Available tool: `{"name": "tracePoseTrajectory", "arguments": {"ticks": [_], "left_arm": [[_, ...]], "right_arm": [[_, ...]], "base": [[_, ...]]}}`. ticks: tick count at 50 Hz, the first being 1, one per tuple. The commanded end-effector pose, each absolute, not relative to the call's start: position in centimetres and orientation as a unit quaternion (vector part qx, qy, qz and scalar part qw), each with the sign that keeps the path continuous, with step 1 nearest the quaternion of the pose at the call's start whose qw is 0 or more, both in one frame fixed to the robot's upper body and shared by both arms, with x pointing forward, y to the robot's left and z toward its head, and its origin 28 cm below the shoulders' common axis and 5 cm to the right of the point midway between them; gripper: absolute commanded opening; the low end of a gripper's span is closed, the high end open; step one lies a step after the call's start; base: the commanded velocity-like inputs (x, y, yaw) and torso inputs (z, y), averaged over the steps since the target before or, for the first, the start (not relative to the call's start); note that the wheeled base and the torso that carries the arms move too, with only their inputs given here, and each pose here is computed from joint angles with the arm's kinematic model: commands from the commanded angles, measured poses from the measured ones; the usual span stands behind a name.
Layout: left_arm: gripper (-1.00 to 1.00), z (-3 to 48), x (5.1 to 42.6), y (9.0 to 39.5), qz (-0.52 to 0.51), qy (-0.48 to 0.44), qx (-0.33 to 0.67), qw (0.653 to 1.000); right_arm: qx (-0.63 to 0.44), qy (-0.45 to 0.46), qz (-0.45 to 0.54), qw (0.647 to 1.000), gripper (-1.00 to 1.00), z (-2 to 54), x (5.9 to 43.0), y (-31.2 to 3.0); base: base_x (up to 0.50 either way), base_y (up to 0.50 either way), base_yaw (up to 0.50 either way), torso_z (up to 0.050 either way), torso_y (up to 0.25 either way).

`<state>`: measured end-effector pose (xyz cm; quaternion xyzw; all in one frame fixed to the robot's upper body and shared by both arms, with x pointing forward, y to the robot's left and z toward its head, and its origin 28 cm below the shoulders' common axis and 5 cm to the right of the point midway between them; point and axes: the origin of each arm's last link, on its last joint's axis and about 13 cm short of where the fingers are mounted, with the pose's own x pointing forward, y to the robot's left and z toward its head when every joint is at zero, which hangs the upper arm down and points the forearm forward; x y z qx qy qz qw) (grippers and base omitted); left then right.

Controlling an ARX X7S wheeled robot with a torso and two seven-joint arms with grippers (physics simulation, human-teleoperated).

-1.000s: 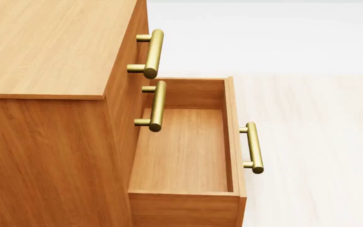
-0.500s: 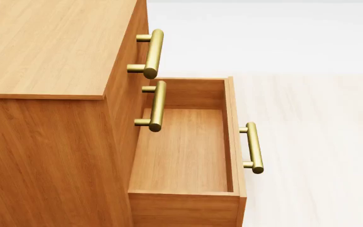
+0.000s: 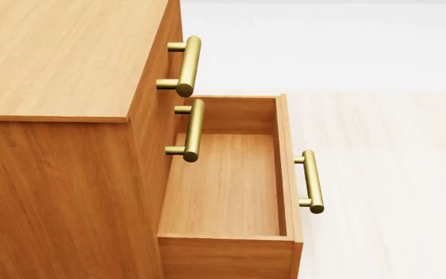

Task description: Put the bowl on top of the cabinet.

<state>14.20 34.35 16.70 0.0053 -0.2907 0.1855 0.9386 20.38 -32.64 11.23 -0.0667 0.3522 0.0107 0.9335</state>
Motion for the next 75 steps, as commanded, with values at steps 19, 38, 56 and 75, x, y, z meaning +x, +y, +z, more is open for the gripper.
{"name": "tracePoseTrajectory", "arguments": {"ticks": [19, 38, 56, 75], "left_arm": [[1.0, 16.5, 13.9, 34.6, 0.188, -0.289, 0.012, 0.938], [1.0, 16.7, 14.0, 34.5, 0.186, -0.29, 0.014, 0.939], [1.0, 16.5, 14.0, 34.5, 0.187, -0.29, 0.012, 0.939], [1.0, 16.5, 14.0, 34.5, 0.187, -0.289, 0.011, 0.939]], "right_arm": [[-0.131, 0.24, 0.005, 0.962, -1.0, 19.8, 20.9, -33.6], [-0.286, 0.157, 0.085, 0.941, -1.0, 30.6, 24.0, -30.9], [-0.405, 0.135, 0.158, 0.89, -1.0, 35.3, 26.6, -27.4], [-0.465, 0.109, 0.207, 0.854, -1.0, 38.2, 28.7, -24.4]], "base": [[0.0, 0.0, 0.0, 0.0, 0.0], [0.0, 0.0, 0.0, 0.0, 0.0], [0.0, 0.0, 0.0, 0.0, 0.001], [0.0, 0.0, 0.0, 0.0, 0.001]]}}
